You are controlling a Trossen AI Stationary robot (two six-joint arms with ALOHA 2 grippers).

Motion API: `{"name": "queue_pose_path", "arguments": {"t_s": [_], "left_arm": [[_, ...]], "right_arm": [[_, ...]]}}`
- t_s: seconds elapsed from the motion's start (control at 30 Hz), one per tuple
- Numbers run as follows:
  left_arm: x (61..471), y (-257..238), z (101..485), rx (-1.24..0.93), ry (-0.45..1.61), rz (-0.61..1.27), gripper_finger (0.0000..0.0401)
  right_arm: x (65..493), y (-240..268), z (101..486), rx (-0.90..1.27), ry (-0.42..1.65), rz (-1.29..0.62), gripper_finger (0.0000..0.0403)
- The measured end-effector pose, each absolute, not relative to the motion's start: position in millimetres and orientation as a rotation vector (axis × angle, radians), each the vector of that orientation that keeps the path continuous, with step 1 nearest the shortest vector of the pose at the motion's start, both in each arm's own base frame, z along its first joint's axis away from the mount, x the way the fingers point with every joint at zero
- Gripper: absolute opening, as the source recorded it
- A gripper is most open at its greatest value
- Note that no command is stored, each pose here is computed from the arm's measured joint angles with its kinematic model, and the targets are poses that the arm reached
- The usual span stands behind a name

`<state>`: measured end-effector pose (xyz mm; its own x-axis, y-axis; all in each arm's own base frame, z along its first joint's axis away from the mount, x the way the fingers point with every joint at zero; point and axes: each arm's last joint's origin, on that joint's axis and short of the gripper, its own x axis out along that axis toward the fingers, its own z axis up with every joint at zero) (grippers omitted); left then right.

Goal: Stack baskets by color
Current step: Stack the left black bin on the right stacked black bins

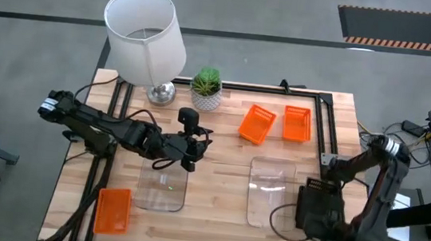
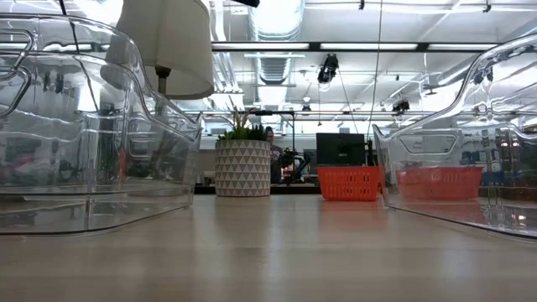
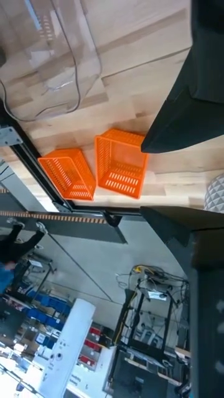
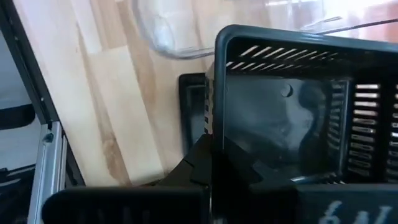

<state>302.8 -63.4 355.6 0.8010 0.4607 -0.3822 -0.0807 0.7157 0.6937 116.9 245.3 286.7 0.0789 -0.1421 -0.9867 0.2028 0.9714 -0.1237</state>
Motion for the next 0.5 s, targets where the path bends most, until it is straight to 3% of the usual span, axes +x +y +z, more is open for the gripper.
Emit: {"name": "queue_pose_path", "arguments": {"t_s": [0.5], "left_arm": [[303.2, -63.5, 356.2, 0.714, 0.567, 0.320, 0.0132]], "right_arm": [[109.1, 284.8, 231.9, -0.119, 1.502, -0.356, 0.0008]]}}
